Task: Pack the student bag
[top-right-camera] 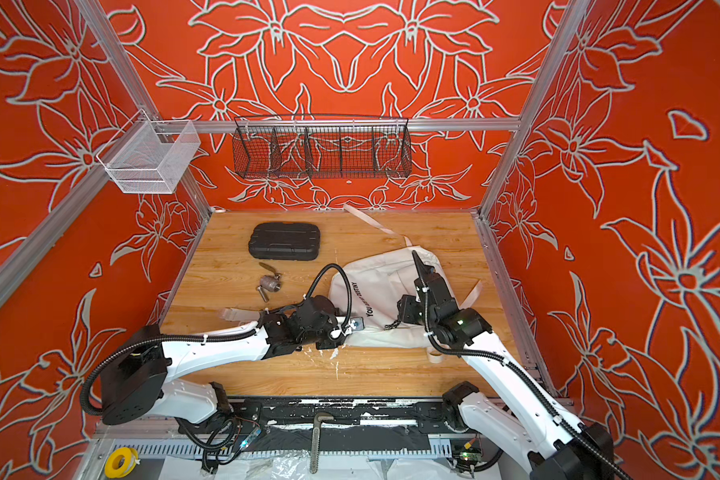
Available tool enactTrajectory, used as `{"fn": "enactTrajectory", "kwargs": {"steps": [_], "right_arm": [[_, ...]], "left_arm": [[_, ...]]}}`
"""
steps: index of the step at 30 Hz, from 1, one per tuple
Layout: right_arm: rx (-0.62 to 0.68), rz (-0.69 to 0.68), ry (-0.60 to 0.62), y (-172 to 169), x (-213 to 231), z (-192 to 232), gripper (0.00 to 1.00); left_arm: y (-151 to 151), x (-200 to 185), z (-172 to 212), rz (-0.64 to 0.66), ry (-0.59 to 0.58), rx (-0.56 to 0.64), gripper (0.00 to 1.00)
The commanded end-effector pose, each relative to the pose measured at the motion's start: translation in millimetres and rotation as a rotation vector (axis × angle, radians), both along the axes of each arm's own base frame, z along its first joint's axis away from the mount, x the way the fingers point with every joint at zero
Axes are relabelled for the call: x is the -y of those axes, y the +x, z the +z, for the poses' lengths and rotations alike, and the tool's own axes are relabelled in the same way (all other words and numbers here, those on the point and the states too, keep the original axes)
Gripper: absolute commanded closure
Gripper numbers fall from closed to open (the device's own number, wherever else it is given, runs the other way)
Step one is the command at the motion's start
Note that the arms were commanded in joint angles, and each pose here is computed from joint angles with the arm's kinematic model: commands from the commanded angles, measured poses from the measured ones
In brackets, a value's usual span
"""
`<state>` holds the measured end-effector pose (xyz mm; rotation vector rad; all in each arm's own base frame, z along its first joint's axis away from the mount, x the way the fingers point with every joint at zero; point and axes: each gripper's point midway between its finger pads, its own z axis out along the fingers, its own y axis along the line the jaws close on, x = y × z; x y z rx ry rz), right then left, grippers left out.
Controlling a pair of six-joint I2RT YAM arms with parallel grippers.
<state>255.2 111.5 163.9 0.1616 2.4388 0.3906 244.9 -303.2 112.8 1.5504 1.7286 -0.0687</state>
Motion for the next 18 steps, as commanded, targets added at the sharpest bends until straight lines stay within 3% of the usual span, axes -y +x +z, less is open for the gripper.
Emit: {"fn": "enactTrajectory", "kwargs": {"steps": [1, 2, 6, 10, 14, 18], "right_arm": [[-0.044, -0.032, -0.119, 6.5, 14.5, -6.3, 0.44], [-0.052, -0.045, -0.141, 10.3, 17.3, -7.3, 0.42], [-0.075, -0.067, -0.176, 24.9, 27.8, -14.9, 0.36], [-0.157, -0.112, -0.152, 33.4, 42.9, -34.6, 0.35], [-0.230, -0.177, -0.128, 39.7, 64.8, -56.9, 0.35], [-0.263, -0.215, -0.113, 45.0, 81.3, -66.2, 0.37]], "left_arm": [[8.7, -9.9, 46.3, 0.097, -0.085, 0.055, 0.08], [7.9, -9.4, 60.0, 0.098, -0.114, 0.056, 0.02], [1.5, 3.4, 108.7, 0.069, -0.243, -0.005, 0.03], [7.0, 34.4, 120.9, 0.062, -0.320, -0.113, 0.00], [29.0, 74.9, 91.3, 0.173, -0.330, -0.318, 0.11], [32.3, 100.7, 36.1, 0.257, -0.242, -0.536, 0.20]]}}
